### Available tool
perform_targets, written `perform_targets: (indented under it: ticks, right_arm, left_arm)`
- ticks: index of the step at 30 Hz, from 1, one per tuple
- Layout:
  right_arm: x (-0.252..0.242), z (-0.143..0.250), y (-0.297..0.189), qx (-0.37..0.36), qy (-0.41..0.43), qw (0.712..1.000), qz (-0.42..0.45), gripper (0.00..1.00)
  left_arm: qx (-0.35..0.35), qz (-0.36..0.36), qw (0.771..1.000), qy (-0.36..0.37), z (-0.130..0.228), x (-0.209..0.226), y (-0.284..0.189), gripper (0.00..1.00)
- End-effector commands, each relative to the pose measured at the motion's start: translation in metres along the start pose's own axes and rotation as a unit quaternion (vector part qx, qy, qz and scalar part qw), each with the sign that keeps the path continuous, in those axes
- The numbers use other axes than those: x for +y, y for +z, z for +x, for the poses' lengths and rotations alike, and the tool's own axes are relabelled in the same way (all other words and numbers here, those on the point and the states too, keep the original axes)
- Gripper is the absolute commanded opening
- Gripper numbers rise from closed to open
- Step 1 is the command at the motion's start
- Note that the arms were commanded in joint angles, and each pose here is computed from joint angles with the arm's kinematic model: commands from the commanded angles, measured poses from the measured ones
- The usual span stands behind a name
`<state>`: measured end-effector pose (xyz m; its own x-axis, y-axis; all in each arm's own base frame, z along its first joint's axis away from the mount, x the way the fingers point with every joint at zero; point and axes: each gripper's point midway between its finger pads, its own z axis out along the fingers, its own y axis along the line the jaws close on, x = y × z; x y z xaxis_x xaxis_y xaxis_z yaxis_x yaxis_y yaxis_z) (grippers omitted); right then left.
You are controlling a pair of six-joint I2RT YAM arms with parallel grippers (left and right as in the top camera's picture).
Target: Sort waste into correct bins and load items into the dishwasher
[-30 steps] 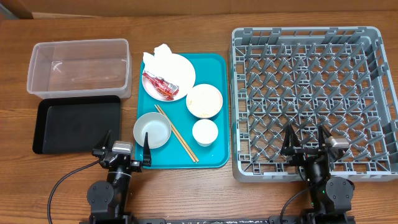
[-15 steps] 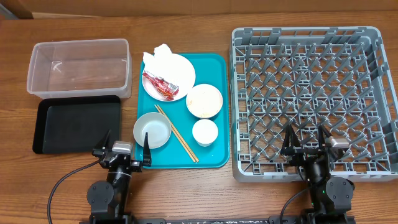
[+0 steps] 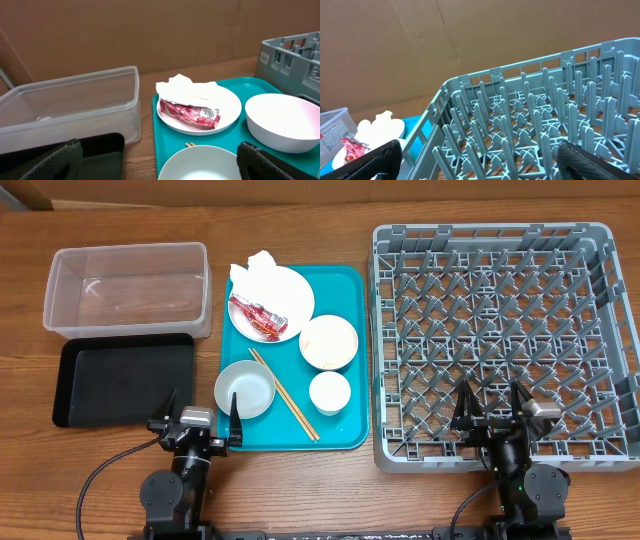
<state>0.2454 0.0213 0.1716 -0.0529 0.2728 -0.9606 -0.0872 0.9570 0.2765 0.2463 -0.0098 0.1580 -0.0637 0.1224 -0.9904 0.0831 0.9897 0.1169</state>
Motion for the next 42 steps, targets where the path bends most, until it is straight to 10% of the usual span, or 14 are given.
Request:
perform_targets:
  ticks: [1, 19, 29, 42]
  right_arm:
    - [0.0, 0.001, 0.0, -0.003, -0.001, 1.0, -0.002, 1.0]
    - [0.022, -0.087, -0.016, -0.047, -0.073, 0.996, 0.0, 1.0]
    - [0.032, -0.125, 0.008, 0.04, -0.081, 0.996, 0.016, 1.0]
    - [0.042, -0.123, 0.077, 0.286, -0.056, 0.956, 0.028, 1.0]
  left_arm:
    - [0.007, 0.008, 1.0, -0.012, 0.004, -0.003, 0.001, 1.0]
    - [-0.017, 0.056, 0.997, -0.053, -0.119, -0.003, 0.017, 1.0]
    - [0.177, 0.109, 0.977, -0.052, -0.17, -0.017, 0.095, 1.0]
    - [0.427, 0.16, 0.884, -0.103, -0.156, -0.062, 0.181, 1.0]
